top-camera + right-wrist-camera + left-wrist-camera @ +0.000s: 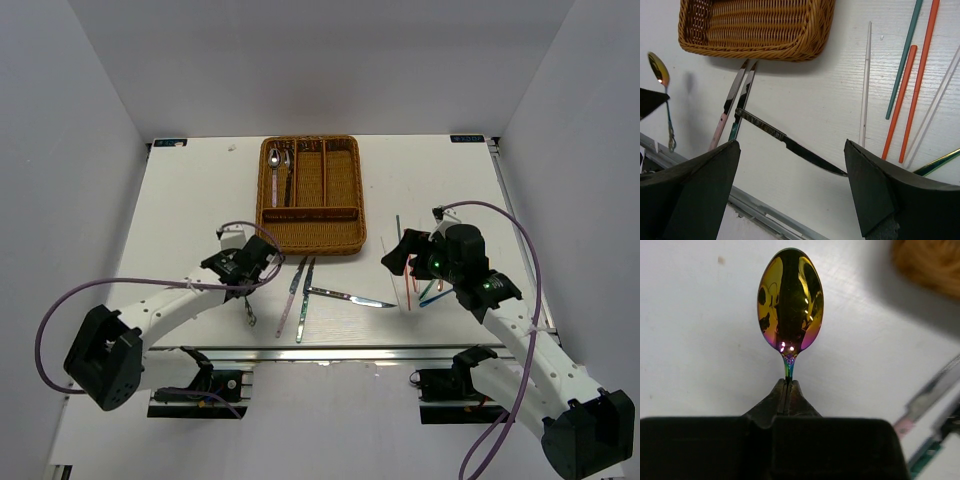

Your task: Sort the eating utensils into containers

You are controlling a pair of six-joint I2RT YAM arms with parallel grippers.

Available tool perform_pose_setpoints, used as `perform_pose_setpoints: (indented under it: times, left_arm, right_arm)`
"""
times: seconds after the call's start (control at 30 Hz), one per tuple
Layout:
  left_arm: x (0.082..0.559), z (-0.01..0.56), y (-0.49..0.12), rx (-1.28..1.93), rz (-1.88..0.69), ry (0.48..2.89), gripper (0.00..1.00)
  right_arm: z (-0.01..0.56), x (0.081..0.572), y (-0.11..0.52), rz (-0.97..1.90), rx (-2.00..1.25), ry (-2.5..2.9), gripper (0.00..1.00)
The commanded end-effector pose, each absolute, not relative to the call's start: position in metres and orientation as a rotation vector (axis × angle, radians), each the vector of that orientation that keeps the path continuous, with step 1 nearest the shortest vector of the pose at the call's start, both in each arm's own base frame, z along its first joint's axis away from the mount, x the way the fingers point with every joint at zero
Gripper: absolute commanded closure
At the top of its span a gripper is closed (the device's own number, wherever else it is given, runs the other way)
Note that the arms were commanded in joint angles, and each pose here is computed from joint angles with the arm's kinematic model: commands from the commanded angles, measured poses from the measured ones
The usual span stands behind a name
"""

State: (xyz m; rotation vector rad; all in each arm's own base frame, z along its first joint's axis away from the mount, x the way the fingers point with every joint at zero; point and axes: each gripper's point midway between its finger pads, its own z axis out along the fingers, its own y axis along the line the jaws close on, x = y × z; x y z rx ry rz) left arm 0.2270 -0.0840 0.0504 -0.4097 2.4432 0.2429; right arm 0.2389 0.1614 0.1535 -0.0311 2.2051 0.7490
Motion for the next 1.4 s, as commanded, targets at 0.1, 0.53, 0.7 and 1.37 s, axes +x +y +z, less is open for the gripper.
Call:
perform_pose_setpoints:
  times: [0.1,0.53,0.7,1.37]
  left_arm:
    - [0.281,0.137,-0.102,-0.282,0.176,2.234,1.00]
    - [0.512,0.268,-0.172,0.159,0.077,1.910,1.00]
    - [0.590,0.226,-0.161,0.184,0.150,1.952,1.00]
    - [0.608,0.183,-0.154,0.017,0.086,1.956,0.17]
  right_arm:
    - [0.170,0.244,0.165,0.761,-0.060,2.136,0.11]
    - [0.174,0.253,0.164,0.722,-0.081,2.143,0.11]
    - [0.171,0.244,0.169,0.770,-0.117,2.151,0.11]
    - [0.156,0.252,0.205,0.736,-0.149,2.288,0.11]
